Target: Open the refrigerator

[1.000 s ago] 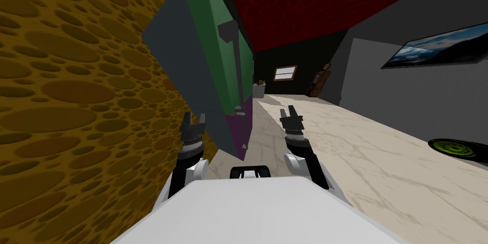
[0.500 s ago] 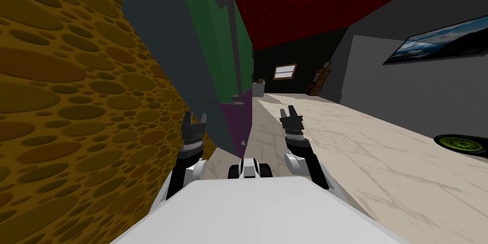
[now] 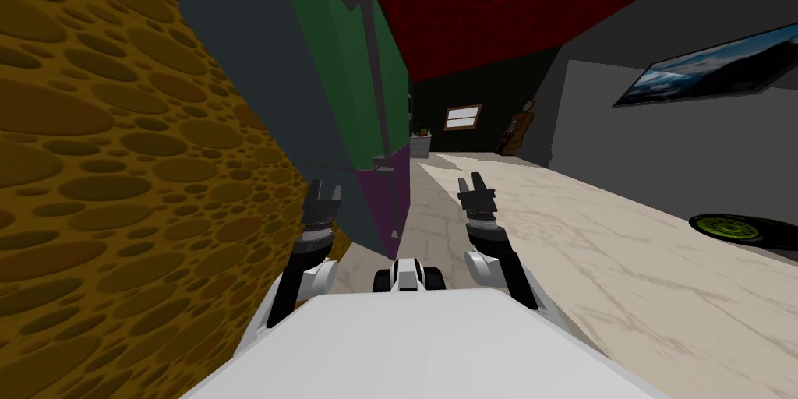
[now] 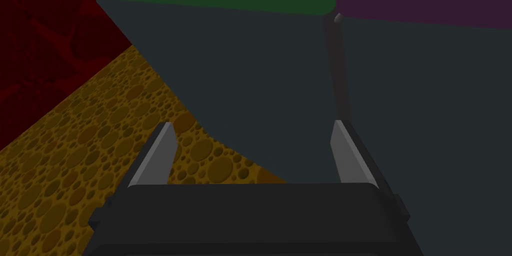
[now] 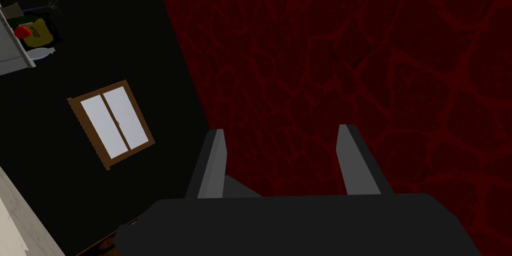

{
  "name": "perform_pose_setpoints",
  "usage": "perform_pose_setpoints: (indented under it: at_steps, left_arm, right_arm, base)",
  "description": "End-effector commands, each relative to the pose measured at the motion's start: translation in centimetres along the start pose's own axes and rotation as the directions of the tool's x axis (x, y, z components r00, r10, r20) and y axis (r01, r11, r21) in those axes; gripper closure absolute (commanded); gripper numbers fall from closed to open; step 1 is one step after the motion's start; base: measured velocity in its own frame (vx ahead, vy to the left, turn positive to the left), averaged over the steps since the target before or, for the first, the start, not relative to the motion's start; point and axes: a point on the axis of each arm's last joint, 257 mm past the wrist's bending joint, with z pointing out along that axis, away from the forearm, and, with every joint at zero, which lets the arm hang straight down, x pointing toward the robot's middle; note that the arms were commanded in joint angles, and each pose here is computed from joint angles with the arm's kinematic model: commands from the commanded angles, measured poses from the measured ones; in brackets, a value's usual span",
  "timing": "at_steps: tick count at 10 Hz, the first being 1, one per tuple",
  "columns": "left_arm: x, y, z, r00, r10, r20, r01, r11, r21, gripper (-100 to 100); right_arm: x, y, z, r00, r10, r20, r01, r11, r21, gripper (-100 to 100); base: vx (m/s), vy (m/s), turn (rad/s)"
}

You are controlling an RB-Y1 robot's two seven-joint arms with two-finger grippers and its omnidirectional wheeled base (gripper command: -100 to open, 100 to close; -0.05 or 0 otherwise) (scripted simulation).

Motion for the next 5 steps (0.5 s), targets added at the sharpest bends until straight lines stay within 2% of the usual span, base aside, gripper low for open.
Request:
perform_pose_setpoints:
  at_steps: [1,5]
  left_arm:
    - [0.0,0.9,0.5,0.9998,-0.018,0.0,0.018,0.9987,-0.048,-100]
    - [-0.1,2.0,1.0,0.9993,-0.038,0.006,0.039,0.9931,-0.111,-100]
  right_arm:
    - [0.0,0.0,0.0,1.0,0.0,0.0,0.0,1.0,0.0,0]
    - [0.0,0.0,0.0,1.0,0.0,0.0,0.0,1.0,0.0,0]
  base:
    - [0.009,-0.035,-0.058]
    - [0.006,-0.025,-0.039]
